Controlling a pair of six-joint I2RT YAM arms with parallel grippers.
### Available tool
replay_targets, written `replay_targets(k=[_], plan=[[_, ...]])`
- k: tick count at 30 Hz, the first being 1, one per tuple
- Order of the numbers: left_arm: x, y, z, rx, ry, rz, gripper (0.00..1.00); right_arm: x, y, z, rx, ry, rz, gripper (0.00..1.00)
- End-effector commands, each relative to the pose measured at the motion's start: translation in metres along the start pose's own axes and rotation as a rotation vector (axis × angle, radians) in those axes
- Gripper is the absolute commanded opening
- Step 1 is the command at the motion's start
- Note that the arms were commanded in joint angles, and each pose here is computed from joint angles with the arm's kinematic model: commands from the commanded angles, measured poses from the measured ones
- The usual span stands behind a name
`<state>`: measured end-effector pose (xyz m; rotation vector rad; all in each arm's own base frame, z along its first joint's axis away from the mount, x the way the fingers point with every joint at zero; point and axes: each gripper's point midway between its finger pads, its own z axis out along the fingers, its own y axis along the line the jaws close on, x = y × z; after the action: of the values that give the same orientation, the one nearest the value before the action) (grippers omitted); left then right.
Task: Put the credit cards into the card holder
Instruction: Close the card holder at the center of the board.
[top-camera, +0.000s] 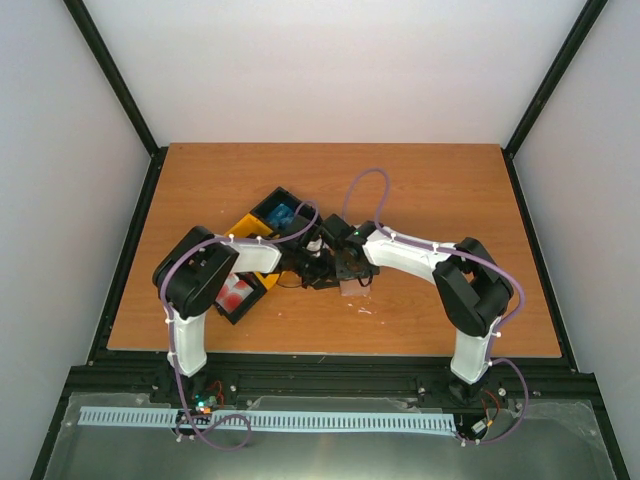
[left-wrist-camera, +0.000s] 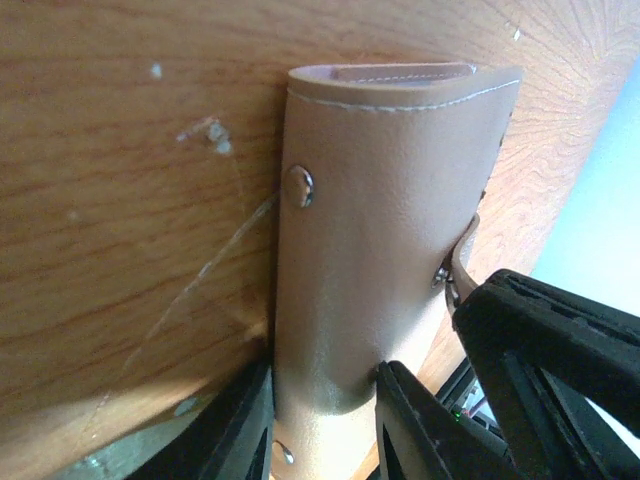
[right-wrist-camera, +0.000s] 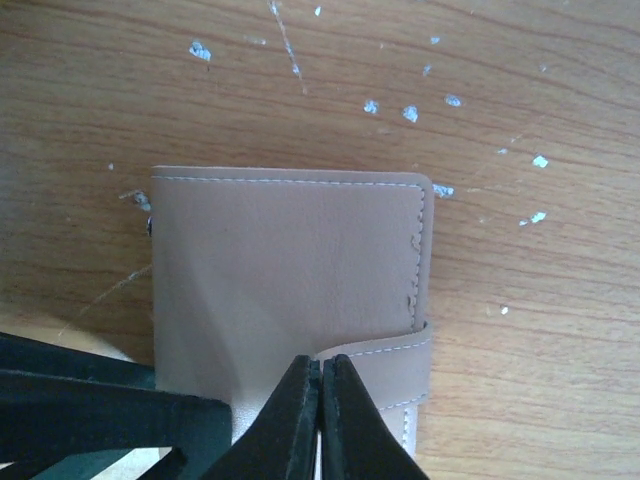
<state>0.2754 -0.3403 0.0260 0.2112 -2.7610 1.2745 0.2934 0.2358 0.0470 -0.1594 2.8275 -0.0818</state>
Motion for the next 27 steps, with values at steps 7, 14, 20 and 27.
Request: replay_targets(k=[7,14,20,27], plan=[[0.002,0.042,0.011,-0.150,-0.004,-0.079,0.27,0.005,-0.001,0.009,0.034,0.010,-0.004,0.03],[0.002,0.046,0.011,-0.161,-0.003,-0.083,0.27,-0.001,-0.004,0.007,0.050,-0.020,0.000,0.03],[0.002,0.048,0.012,-0.165,-0.003,-0.081,0.27,-0.012,-0.003,-0.004,0.028,-0.078,0.016,0.03],[0.002,0.049,0.013,-0.168,-0.001,-0.082,0.27,-0.008,0.002,0.005,0.017,-0.053,0.012,0.03]])
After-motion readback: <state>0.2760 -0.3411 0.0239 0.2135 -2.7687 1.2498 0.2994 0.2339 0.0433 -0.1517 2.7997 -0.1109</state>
